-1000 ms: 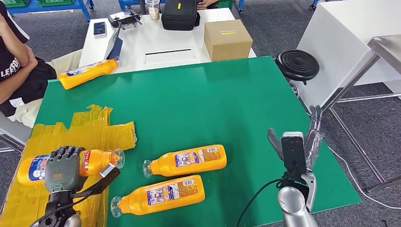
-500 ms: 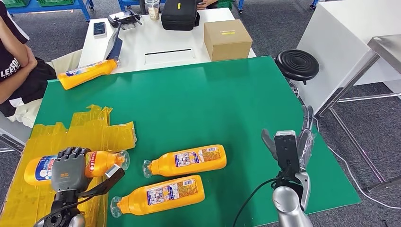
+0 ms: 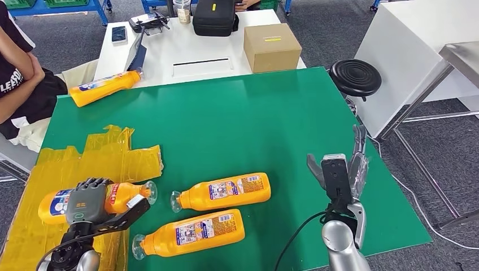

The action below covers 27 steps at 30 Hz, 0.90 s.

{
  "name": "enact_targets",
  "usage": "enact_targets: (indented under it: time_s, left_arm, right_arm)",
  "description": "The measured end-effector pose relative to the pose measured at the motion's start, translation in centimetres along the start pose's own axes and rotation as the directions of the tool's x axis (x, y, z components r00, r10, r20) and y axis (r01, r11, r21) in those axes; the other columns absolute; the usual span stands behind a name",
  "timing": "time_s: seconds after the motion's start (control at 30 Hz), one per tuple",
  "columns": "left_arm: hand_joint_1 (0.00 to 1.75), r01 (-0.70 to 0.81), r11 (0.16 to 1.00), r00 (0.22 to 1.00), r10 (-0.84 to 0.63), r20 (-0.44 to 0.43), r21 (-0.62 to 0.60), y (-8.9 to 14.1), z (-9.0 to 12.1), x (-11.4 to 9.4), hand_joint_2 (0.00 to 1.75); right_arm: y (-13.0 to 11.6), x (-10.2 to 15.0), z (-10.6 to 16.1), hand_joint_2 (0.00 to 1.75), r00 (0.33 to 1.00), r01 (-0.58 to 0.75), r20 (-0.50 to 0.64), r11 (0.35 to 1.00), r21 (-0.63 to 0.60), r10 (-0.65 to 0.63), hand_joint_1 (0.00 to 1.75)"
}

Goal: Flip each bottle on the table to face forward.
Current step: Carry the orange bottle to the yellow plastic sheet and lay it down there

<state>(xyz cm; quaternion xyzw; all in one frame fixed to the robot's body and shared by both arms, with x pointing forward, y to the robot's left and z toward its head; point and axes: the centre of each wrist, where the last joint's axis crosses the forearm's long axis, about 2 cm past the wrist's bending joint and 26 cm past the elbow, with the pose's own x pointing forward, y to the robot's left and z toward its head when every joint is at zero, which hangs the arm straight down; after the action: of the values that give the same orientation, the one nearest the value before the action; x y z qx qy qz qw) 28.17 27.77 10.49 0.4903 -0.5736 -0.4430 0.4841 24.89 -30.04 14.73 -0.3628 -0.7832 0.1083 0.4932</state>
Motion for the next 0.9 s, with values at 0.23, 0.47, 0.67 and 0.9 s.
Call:
enact_targets:
  time_s: [0.23,0.47,0.67,0.9]
  left_arm:
    - [0.00,0.028,1.000,1.000,-0.028,0.004,0.005,0.8,-1.2,-0.2,1.75]
    - [0.00,0.079,0.996,0.997,-0.079,-0.009,-0.048,0.8,-1.7,-0.5,1.75]
    - [0.00,0.137,0.981,0.990,-0.140,-0.015,-0.136,0.4,-1.6,-1.0,1.75]
    - [0.00,0.159,0.975,0.987,-0.163,-0.012,-0.158,0.3,-1.7,-1.1,1.75]
  right_arm:
    - [0.3,0.2,-0.1,1.75,1.000,0.011,-0.004,1.000,0.011,-0.011,0.00]
    - [0.6,0.1,-0.4,1.75,1.000,0.019,-0.007,1.000,0.018,-0.019,0.00]
    - [0.8,0.0,-0.5,1.75,0.999,0.033,-0.012,0.999,0.018,-0.033,0.00]
    - [0.8,-0.1,-0.4,1.75,0.999,0.037,-0.016,0.999,0.020,-0.037,0.00]
